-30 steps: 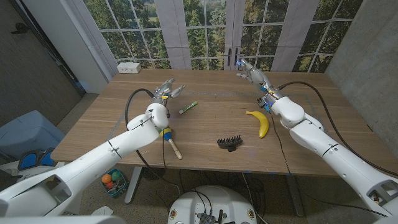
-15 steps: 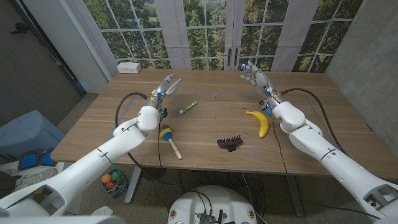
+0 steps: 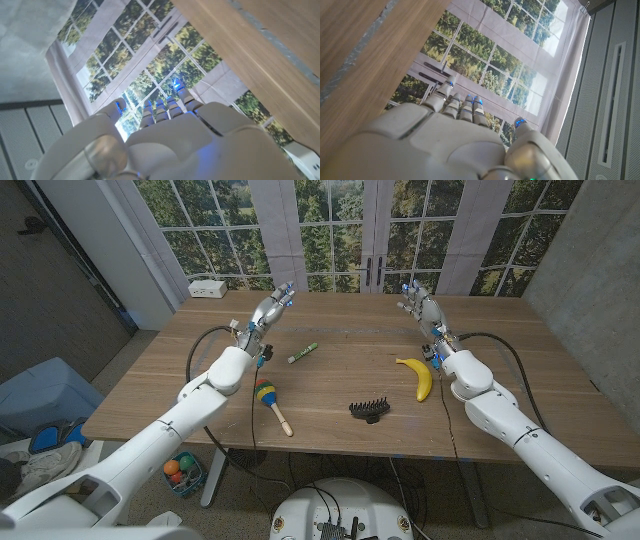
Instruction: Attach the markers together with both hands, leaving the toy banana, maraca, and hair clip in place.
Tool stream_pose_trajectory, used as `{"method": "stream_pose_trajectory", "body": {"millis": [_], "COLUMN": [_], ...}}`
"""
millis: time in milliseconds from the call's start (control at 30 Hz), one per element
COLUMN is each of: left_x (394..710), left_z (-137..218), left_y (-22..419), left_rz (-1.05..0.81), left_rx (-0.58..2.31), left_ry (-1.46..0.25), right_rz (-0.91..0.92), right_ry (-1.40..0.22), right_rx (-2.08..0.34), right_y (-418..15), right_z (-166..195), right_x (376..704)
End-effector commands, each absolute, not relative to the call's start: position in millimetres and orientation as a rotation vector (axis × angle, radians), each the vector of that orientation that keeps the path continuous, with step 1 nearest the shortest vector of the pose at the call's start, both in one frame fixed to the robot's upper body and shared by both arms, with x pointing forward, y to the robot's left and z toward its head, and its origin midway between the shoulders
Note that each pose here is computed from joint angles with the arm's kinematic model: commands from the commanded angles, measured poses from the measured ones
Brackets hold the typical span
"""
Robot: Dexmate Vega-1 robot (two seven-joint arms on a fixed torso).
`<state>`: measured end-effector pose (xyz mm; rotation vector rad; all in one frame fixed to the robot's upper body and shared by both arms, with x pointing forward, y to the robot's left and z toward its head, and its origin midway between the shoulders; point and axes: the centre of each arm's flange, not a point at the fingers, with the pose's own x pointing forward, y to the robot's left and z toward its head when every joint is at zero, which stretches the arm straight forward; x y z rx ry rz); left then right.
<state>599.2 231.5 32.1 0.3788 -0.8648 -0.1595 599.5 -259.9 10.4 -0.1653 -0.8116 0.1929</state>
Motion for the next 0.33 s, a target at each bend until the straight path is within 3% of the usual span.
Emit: {"method": "stream_pose_trajectory", "body": {"millis": [33,333], "left_x": [596,602], "left_z": [42,26], "left_y": [233,239], "left_rz": [-0.350,-0.486], "left_rx": [0.051,-0.232], "left_ry": [-0.939,-0.811], "right_rz": [0.104,0.093], "right_ry": [-0.809,-0.823], "right_rx": [-0.039,0.028], "right_y": [-295,-309], "right_z": [-12,-19], "right_x": [597,605]}}
